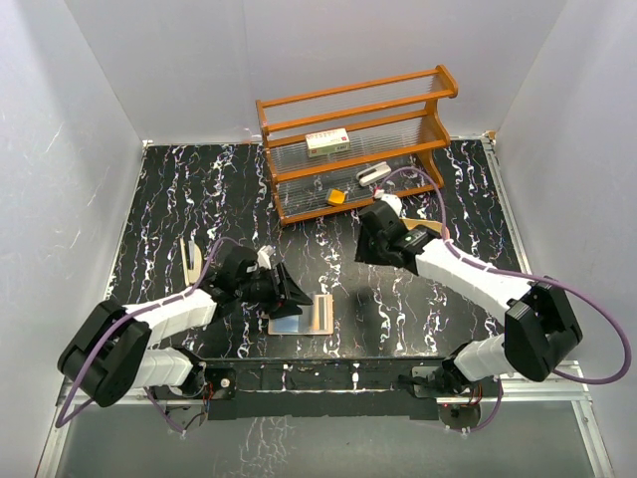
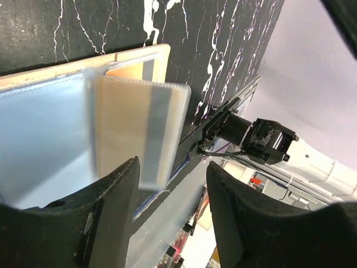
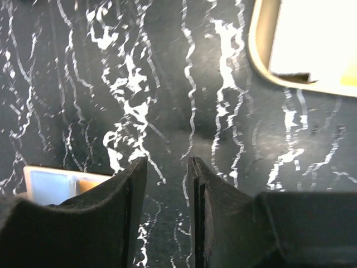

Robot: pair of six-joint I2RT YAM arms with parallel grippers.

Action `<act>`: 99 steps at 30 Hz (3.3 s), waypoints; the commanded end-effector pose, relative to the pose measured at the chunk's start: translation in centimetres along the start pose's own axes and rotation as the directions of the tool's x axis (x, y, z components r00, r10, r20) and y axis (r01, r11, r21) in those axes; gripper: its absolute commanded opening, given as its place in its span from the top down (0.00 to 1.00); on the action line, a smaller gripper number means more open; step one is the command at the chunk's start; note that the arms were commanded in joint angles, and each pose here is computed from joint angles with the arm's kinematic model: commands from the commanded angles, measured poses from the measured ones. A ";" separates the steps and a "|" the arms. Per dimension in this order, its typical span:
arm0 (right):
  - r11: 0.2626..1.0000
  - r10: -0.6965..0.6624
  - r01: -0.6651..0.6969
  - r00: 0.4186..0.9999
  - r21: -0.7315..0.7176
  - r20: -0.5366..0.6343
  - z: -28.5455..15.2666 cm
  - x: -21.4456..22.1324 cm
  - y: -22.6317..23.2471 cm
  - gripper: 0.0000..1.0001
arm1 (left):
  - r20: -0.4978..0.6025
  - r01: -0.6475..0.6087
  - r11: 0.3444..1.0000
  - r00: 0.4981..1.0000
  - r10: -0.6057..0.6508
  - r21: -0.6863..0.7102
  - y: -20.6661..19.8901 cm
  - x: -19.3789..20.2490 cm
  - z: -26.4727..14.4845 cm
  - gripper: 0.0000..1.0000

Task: Put the credit cards into the card holder
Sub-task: Pick up the credit card from the storage box.

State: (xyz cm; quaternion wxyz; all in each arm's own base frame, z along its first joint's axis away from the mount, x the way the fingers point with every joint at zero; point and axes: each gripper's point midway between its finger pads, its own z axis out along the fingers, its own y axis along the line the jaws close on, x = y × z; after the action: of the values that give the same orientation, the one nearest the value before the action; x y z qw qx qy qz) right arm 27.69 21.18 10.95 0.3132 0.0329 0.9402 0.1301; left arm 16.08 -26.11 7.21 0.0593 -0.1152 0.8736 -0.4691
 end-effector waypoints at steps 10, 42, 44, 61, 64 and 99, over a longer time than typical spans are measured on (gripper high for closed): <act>0.993 -0.023 0.012 0.996 0.114 0.092 0.0 -7.4 -4.3 0.50 | 0.021 -0.139 0.985 0.990 0.142 -0.105 -0.4 -1.2 -0.6 0.47; 0.998 0.016 -0.014 0.999 0.056 -0.030 7.1 -10.0 -8.6 0.09 | 0.045 -0.184 0.856 0.971 0.234 -0.484 6.0 -3.0 -5.2 0.44; 0.999 0.012 -0.010 0.999 0.050 -0.034 7.3 -10.0 -8.5 0.10 | 0.045 -0.182 0.855 0.972 0.232 -0.485 6.2 -3.0 -5.2 0.44; 1.000 0.001 -0.001 1.000 0.022 0.018 5.6 -11.6 -7.7 0.30 | 0.035 -0.170 0.860 0.976 0.213 -0.482 6.6 -2.6 -4.9 0.45; 1.000 0.000 0.000 1.000 0.028 0.019 5.6 -11.6 -7.8 0.34 | 0.036 -0.169 0.860 0.977 0.212 -0.481 6.6 -2.6 -4.9 0.45; 0.998 0.019 -0.021 0.999 0.060 0.026 5.0 -11.4 -8.3 0.59 | 0.034 -0.150 0.862 0.981 0.190 -0.485 7.0 -2.4 -4.7 0.45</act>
State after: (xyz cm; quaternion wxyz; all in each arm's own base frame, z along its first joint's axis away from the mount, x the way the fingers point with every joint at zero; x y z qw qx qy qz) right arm 38.12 11.71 7.53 0.2630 0.0527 0.9605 0.0740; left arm 16.61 -17.86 3.91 0.1107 -0.0662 0.9671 -0.2194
